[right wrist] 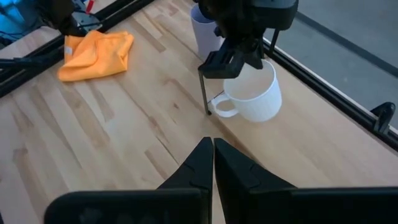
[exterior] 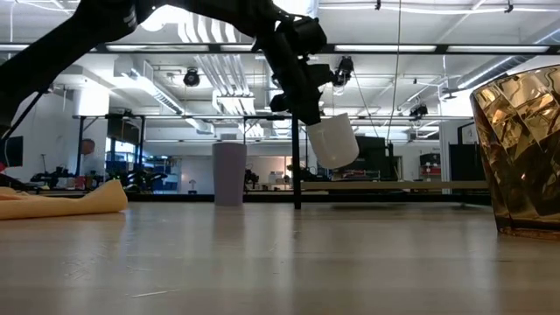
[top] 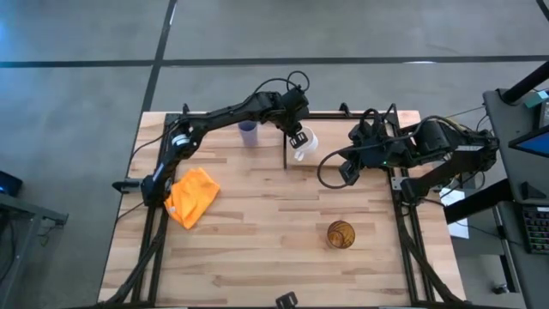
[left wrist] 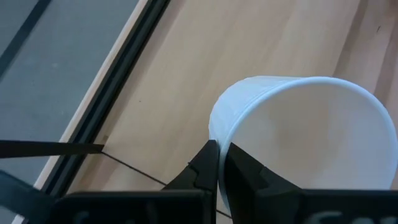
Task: Stack small to large cups/mugs on shelf
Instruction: Put the white mug on the shelf
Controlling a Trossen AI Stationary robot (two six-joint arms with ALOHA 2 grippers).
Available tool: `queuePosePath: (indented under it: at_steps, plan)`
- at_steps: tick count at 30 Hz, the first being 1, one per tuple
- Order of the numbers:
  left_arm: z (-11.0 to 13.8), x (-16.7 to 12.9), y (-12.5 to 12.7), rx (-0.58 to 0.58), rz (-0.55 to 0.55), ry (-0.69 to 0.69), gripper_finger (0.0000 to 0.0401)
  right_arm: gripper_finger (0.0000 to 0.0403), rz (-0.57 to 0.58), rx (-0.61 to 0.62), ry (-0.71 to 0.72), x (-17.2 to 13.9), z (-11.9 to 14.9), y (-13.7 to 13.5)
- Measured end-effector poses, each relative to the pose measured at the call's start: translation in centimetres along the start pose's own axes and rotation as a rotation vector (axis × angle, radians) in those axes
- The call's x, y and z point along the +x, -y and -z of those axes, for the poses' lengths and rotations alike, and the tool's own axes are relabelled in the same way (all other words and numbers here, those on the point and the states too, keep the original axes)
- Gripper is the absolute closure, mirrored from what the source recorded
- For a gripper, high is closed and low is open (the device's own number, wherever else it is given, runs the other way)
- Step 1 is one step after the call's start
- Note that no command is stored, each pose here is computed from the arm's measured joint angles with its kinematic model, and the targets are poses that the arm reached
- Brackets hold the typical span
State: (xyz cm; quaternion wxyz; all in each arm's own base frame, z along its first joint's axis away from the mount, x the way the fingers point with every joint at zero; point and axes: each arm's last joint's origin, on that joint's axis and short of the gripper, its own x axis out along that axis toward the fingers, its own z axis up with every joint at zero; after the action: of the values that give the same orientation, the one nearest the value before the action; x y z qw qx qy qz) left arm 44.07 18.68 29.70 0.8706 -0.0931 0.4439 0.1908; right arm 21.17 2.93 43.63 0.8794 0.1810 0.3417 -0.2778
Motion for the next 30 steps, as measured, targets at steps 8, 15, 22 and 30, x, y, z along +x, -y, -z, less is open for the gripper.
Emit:
queuePosePath:
  at_steps: [8, 15, 22, 30]
  plan:
    - [-0.15, 1.02, -0.03, 0.000, -0.011, 0.021, 0.0401, 0.0394, 0.001, -0.001, -0.002, 0.04, 0.04, 0.00]
    - [0.02, 1.04, -0.24, -0.003, -0.015, 0.003, 0.0401, 0.0394, 0.001, -0.001, -0.002, 0.03, 0.04, 0.01]
    - [0.21, 1.03, -0.23, 0.030, -0.012, -0.017, 0.0401, 0.0394, 0.001, -0.002, -0.002, 0.04, 0.04, 0.01]
    - [0.18, 1.04, -0.22, 0.074, -0.009, -0.014, 0.0369, 0.0394, 0.001, -0.004, -0.003, 0.04, 0.05, 0.01]
